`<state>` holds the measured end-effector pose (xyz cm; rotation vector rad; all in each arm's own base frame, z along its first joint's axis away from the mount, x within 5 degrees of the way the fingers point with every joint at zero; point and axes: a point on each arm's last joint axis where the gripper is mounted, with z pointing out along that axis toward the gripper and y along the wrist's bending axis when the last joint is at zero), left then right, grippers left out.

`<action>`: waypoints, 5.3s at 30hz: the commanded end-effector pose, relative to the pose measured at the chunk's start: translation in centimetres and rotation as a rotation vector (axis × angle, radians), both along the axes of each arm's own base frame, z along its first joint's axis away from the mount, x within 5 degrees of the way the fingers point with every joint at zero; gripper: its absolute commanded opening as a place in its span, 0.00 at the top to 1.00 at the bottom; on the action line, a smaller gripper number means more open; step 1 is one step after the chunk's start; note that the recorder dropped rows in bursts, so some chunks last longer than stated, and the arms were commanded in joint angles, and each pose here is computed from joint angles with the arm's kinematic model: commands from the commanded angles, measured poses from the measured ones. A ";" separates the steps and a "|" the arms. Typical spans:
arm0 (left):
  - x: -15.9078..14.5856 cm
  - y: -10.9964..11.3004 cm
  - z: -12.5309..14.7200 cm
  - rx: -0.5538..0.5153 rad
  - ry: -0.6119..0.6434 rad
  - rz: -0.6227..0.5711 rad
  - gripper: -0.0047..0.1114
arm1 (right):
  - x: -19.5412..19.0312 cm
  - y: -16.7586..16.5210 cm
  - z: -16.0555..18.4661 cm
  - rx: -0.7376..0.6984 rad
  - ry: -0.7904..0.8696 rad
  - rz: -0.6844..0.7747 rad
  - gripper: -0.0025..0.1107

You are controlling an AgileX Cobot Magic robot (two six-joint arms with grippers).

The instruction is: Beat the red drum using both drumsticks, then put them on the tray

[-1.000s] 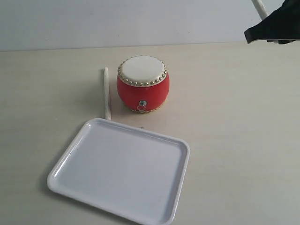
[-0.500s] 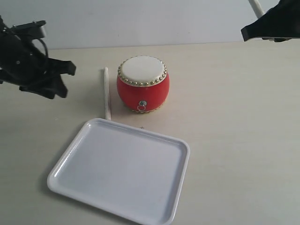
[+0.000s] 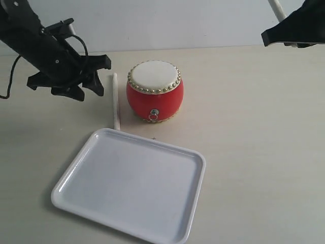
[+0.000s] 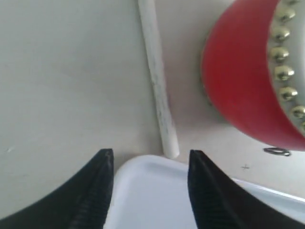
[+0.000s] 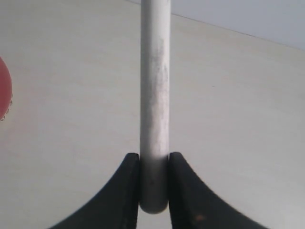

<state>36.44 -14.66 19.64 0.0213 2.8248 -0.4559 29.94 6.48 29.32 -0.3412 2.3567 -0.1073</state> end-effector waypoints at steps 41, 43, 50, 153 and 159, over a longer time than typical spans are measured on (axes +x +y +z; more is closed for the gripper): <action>2.5 -5.6 -7.5 0.178 0.146 -0.039 0.54 | -0.1 -0.1 0.1 0.002 -0.009 0.006 0.98; 2.6 -5.6 -7.5 0.190 0.137 -0.044 0.54 | -0.1 -0.1 0.1 -0.001 -0.009 0.009 0.98; 2.7 -5.4 -7.5 0.212 0.126 -0.055 0.54 | -0.1 -0.1 0.1 -0.009 -0.010 0.017 0.98; -9.7 2.7 4.9 0.149 -0.159 -0.442 0.96 | 0.2 9.1 4.0 0.068 0.468 0.357 0.98; -9.0 -1.0 5.1 0.193 -0.129 -0.598 0.96 | 0.2 9.0 4.0 0.066 0.470 0.357 0.98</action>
